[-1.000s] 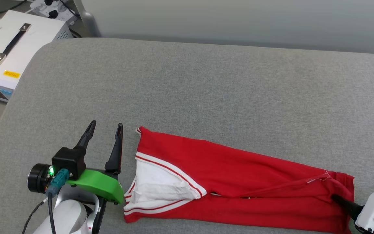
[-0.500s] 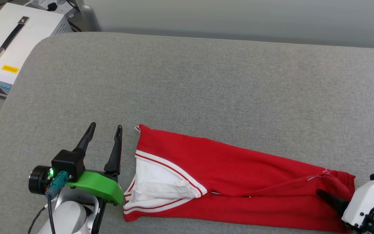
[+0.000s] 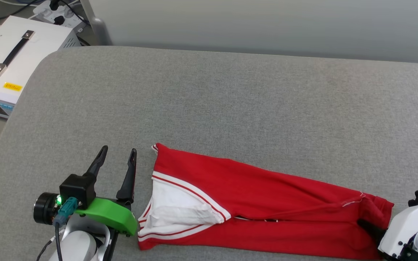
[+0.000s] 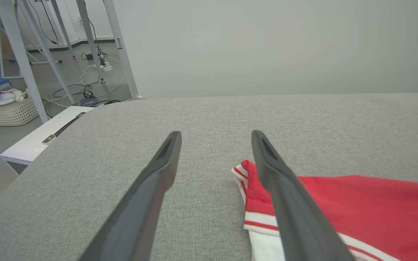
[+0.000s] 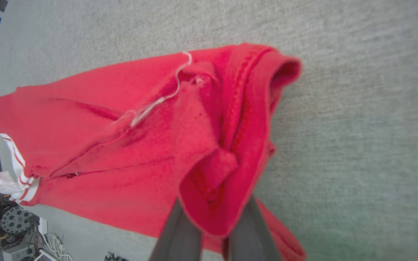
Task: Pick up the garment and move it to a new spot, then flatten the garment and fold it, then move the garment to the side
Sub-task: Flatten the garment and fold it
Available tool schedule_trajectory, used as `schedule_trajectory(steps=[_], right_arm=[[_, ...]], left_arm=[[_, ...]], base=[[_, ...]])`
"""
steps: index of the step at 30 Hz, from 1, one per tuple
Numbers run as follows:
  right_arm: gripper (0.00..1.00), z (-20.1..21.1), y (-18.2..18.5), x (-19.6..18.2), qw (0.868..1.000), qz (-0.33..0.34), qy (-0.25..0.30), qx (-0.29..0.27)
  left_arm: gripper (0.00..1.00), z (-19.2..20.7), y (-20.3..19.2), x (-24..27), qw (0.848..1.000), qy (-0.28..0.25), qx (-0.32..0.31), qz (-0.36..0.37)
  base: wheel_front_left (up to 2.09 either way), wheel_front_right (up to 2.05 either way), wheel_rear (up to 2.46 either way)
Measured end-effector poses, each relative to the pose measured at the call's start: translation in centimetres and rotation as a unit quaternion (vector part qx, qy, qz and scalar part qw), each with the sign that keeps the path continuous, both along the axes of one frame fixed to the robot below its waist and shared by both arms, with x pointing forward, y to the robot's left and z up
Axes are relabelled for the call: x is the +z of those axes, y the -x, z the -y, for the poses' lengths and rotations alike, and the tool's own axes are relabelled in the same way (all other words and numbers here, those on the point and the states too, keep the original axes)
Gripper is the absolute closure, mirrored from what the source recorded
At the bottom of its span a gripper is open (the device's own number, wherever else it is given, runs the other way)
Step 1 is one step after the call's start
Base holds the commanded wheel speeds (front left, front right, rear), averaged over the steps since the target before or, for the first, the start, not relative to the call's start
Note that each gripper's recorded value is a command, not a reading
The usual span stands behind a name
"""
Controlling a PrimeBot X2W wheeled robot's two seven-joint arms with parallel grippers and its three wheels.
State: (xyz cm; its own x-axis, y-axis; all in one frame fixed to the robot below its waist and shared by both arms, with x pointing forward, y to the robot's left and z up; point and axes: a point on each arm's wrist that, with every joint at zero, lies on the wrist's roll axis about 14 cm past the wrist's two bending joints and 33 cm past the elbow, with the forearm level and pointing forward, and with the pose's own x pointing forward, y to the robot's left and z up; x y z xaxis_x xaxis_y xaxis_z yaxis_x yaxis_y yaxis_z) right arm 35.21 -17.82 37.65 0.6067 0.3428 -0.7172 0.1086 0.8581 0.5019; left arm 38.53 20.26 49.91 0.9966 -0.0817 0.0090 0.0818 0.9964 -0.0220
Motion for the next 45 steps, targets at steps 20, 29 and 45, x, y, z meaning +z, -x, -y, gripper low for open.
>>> schedule_trajectory(steps=[20,29,45], right_arm=[[1.00,9.5,-0.3,1.7,0.993,0.039,0.084,-0.078],[1.00,7.8,-0.5,4.5,0.992,0.089,0.078,-0.052],[1.00,-4.4,1.3,8.5,0.988,0.131,-0.015,0.081]], left_arm=[[0.00,1.0,0.1,0.1,1.000,0.010,-0.011,0.005],[0.00,1.4,0.8,0.6,1.000,0.017,-0.013,0.013],[0.00,-0.1,2.9,1.5,0.999,0.030,0.017,0.029]], base=[[0.00,0.00,0.00],[0.00,0.00,0.00],[0.00,0.00,0.00]])
